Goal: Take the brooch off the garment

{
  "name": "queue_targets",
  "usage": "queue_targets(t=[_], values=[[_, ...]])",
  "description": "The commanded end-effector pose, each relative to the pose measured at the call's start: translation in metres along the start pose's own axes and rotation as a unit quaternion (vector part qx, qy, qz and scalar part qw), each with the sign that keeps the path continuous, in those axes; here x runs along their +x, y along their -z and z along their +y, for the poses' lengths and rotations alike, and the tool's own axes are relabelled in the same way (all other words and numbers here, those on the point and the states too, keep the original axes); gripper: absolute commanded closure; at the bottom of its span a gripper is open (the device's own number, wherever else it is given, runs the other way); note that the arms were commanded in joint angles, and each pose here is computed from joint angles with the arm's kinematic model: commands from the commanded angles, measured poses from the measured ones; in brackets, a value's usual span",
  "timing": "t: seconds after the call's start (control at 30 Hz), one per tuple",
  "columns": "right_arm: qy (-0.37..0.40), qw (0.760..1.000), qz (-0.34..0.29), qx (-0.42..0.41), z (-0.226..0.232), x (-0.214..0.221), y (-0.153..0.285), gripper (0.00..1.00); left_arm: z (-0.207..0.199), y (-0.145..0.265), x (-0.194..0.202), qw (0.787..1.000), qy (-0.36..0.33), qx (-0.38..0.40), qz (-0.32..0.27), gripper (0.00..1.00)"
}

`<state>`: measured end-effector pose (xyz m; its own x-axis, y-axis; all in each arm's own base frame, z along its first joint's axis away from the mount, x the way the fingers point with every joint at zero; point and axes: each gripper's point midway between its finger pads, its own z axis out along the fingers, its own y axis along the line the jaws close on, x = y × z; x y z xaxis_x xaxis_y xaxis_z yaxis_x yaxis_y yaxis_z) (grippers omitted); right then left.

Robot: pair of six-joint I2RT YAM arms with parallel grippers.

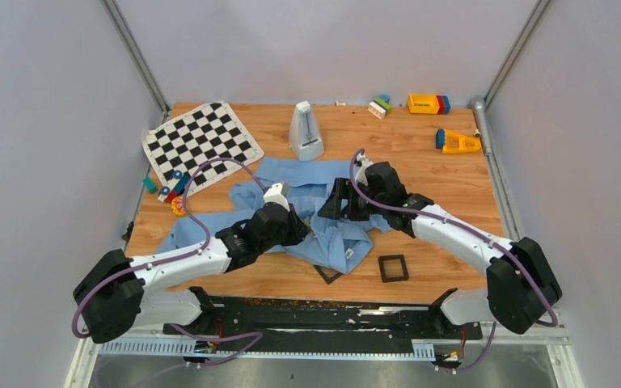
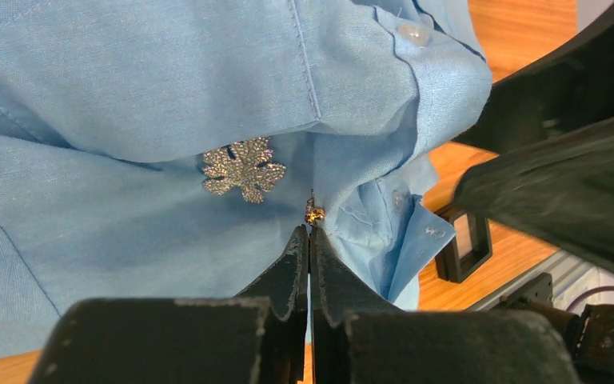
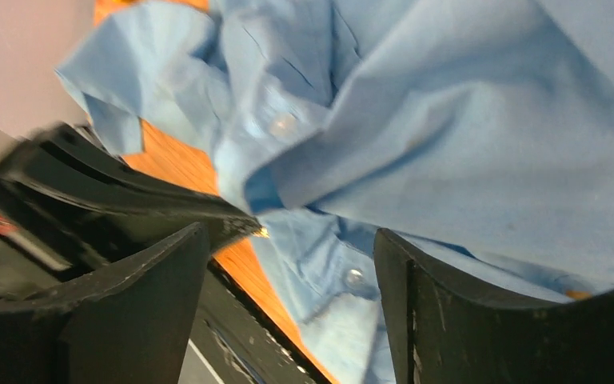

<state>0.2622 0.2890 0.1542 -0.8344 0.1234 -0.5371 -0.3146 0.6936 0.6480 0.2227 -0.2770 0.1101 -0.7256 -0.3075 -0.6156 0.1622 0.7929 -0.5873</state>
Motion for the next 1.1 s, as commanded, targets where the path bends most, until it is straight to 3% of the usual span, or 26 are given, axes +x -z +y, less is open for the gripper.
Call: queue_targets(t=[0.0, 0.2, 0.6, 1.07], values=[[0.057, 0.997, 0.008, -0.043, 0.0, 0.017, -0.002, 0.23, -0.013, 0.005, -0.006, 0.999, -0.023, 0.037, -0.012, 1.0], [0.068, 0.994, 0.057, -0.063, -0.012, 0.044, -0.018, 0.25, -0.017, 0.012, -0.008, 0.998, -0.039, 0.045, -0.008, 1.0], [0.101, 0.98, 0.031, -0.166, 0.012, 0.053, -0.008, 0.32, -0.037, 0.028, 0.003, 0.993, -0.055, 0.088, 0.048, 1.0], [0.102, 0.965, 0.062, -0.235, 0.028, 0.068, 0.0, 0.46, -0.052, 0.042, -0.001, 0.99, -0.044, 0.128, 0.045, 1.0]])
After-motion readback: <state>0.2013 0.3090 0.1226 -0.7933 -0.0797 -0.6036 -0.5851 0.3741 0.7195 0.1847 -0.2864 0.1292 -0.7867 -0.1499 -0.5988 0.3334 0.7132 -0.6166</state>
